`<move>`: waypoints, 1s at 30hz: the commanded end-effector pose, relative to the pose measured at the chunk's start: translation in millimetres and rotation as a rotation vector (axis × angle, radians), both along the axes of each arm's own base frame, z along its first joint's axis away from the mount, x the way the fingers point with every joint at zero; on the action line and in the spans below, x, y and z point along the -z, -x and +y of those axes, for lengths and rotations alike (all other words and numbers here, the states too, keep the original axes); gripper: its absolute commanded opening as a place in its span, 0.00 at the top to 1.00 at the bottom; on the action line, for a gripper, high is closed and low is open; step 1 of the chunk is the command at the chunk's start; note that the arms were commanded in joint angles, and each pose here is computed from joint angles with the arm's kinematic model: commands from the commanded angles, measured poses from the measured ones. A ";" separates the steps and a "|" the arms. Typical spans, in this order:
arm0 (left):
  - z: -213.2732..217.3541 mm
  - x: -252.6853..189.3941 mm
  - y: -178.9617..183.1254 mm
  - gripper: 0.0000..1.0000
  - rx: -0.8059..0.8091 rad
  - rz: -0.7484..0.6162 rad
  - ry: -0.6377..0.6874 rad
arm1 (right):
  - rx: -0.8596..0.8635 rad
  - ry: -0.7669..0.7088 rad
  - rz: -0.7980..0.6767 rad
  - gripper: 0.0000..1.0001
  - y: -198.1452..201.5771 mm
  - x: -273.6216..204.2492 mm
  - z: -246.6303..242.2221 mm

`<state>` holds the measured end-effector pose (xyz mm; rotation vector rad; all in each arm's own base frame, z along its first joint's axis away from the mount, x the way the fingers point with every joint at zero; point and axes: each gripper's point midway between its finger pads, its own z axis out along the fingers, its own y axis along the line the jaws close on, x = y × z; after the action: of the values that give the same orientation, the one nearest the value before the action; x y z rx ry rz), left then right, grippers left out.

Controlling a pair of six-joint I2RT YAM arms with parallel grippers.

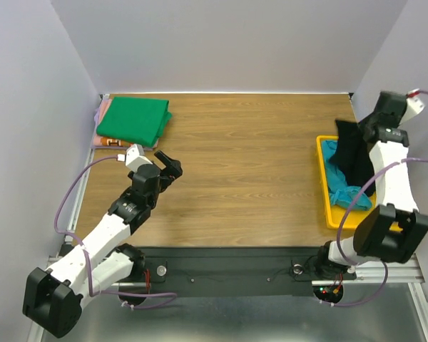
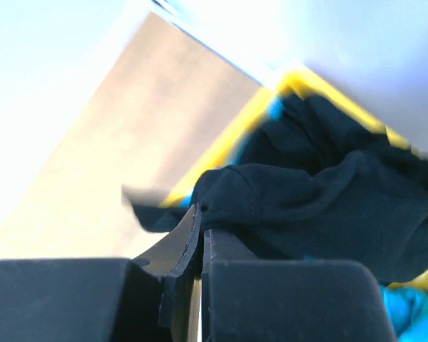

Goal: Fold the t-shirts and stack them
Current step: Grab the tshirt from the pile, then move the tshirt to the center of the board

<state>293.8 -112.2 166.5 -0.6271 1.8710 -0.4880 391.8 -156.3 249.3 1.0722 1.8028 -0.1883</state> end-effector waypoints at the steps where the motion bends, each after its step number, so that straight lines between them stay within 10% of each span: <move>1: -1.6 -12.6 -0.3 0.02 0.015 -0.053 0.027 | -0.096 0.081 -0.200 1.00 7.0 -101.9 12.0; 19: 7.5 -27.7 8.2 0.01 -0.013 -0.095 0.058 | -0.935 0.043 -0.702 1.00 -20.1 -340.8 186.7; 30: 23.6 -24.0 15.4 0.02 -0.080 -0.059 0.044 | -1.371 -0.120 -0.902 1.00 -23.4 -354.0 413.2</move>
<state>281.4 -101.3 184.3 -0.6511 1.8170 -0.5139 441.8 189.8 559.6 -0.0683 1.5095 0.9279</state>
